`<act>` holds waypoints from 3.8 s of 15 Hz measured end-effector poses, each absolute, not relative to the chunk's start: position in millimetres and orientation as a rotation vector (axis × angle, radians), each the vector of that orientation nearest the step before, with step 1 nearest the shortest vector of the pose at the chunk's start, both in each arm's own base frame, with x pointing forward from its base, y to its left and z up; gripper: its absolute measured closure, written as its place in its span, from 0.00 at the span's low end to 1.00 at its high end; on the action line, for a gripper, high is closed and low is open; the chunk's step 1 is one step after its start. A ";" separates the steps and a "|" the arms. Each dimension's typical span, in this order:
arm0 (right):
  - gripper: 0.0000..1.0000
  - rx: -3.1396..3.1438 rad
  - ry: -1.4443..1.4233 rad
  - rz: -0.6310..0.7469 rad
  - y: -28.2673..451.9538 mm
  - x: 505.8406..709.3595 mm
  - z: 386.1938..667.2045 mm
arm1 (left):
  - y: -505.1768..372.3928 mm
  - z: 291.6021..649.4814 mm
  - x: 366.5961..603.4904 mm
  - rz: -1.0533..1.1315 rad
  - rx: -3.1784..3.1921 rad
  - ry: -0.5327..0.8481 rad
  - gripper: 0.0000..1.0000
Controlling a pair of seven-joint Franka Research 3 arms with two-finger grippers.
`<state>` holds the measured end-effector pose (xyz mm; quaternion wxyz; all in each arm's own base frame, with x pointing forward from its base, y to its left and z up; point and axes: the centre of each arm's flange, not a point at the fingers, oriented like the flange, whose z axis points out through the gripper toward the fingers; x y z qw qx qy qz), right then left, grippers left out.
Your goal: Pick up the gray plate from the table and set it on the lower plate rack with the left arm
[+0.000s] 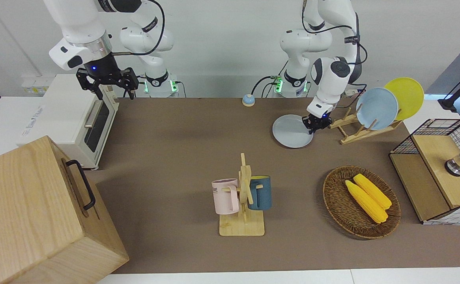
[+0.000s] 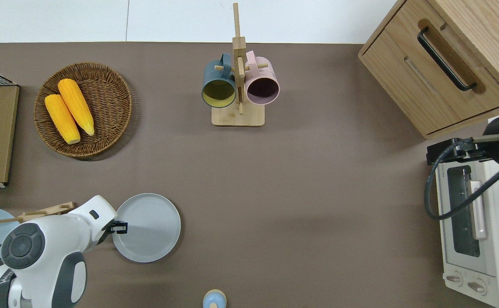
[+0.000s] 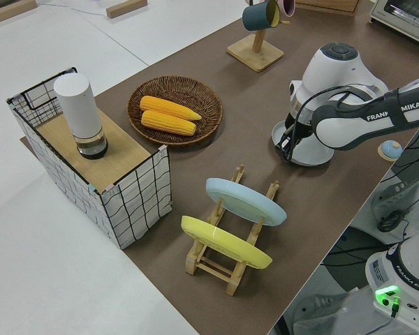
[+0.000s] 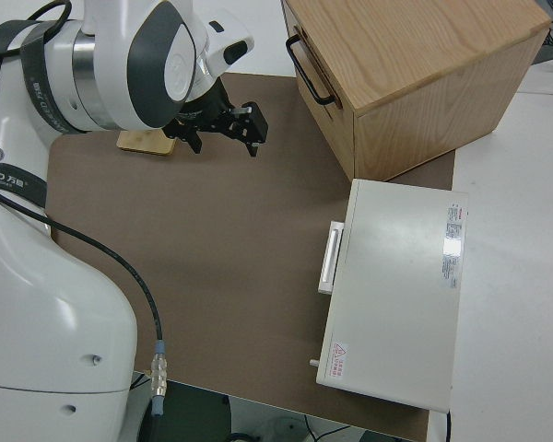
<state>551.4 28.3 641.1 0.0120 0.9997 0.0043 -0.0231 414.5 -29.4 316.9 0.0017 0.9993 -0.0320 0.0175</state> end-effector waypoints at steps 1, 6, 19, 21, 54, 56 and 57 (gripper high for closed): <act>0.01 3.117 0.014 -0.072 28.3 551.4 641.1 | -29.3 324.0 414.1 0.043 3.137 -0.100 0.95; 0.01 3.117 0.014 -0.072 28.3 551.4 641.1 | -30.0 370.1 416.8 0.000 3.140 -0.098 0.99; 0.01 3.117 0.014 -0.072 28.3 551.4 641.1 | -30.5 476.9 421.9 -0.121 3.140 -0.094 0.99; 0.01 3.117 0.014 -0.072 28.3 551.4 641.1 | -28.6 486.6 422.0 -0.134 3.159 -0.105 0.99; 0.01 3.117 0.014 -0.072 28.3 551.4 641.1 | -17.4 494.0 404.6 -0.203 4.029 0.271 0.99; 0.01 3.117 0.014 -0.072 28.3 551.4 641.1 | -15.6 485.4 406.7 -0.199 4.053 0.316 0.99; 0.01 3.117 0.014 -0.072 28.3 551.4 641.1 | -14.3 481.3 407.7 -0.186 4.067 0.350 0.99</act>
